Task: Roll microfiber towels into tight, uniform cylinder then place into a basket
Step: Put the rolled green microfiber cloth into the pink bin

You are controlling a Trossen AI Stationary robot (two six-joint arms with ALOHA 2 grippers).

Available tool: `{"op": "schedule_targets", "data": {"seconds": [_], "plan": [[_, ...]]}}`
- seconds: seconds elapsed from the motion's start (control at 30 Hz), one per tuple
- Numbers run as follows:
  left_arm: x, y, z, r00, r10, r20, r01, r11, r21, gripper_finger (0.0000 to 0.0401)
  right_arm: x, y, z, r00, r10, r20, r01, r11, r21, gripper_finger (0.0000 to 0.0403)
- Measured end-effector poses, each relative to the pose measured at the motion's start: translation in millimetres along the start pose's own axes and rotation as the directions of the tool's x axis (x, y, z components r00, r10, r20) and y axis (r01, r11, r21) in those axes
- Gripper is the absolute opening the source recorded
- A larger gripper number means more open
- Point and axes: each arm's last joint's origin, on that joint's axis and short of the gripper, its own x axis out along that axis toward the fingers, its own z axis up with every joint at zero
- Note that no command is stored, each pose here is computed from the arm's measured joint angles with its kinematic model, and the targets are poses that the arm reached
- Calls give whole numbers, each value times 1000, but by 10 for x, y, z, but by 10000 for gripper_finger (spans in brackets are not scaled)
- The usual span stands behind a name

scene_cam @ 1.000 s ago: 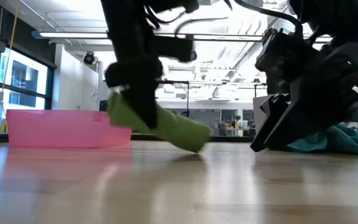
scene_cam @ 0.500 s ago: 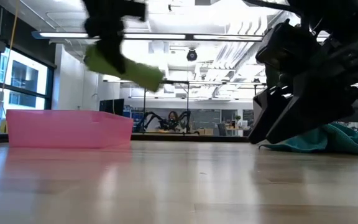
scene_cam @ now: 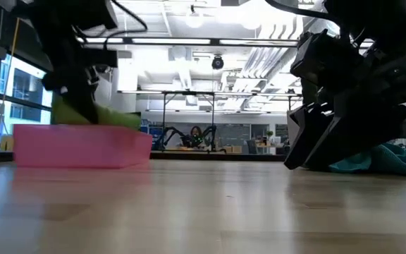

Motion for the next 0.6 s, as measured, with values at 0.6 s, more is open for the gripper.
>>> {"op": "schedule_targets", "data": {"seconds": [0.6], "plan": [[398,-343,16,972,-208,112,222,967,-127,28,5,-6,-10,1000,-14,-6,14,1000,-17,213]]}}
